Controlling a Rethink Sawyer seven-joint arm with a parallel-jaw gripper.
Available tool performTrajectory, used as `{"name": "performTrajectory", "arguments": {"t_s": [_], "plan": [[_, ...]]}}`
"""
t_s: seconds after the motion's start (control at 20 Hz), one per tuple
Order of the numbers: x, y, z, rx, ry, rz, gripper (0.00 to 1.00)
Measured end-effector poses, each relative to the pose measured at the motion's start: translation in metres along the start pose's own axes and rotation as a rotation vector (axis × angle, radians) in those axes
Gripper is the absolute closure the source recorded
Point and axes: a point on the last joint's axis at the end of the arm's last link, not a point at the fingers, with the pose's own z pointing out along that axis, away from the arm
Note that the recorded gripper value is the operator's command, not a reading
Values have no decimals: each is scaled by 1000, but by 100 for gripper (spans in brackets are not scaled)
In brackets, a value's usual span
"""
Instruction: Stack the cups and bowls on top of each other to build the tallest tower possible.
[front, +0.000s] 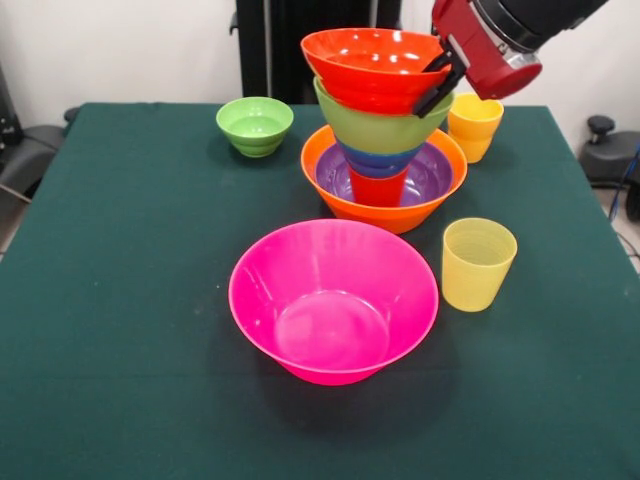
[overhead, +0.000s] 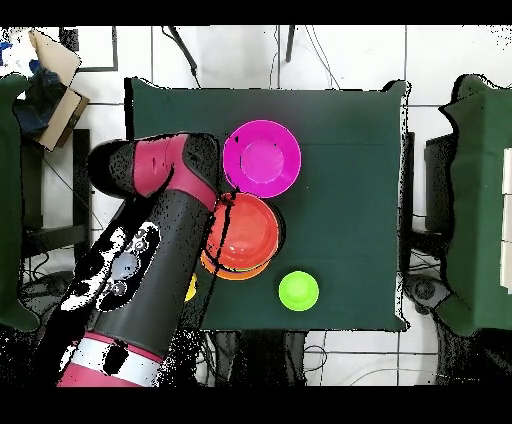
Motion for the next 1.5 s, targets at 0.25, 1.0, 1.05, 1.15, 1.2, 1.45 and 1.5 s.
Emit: {"name": "performTrajectory", "arguments": {"t_s": [0.25,1.0,1.05,1.15,1.2,1.45,1.5], "plan": [[2,-3,4,9,5,0,100],[9,-17,22,52,33,3,100],[10,-17,22,53,34,3,100],[10,-18,23,55,35,3,100],[10,-18,23,56,35,3,100],[11,-18,23,54,43,7,100],[11,-18,23,53,44,8,100]]}}
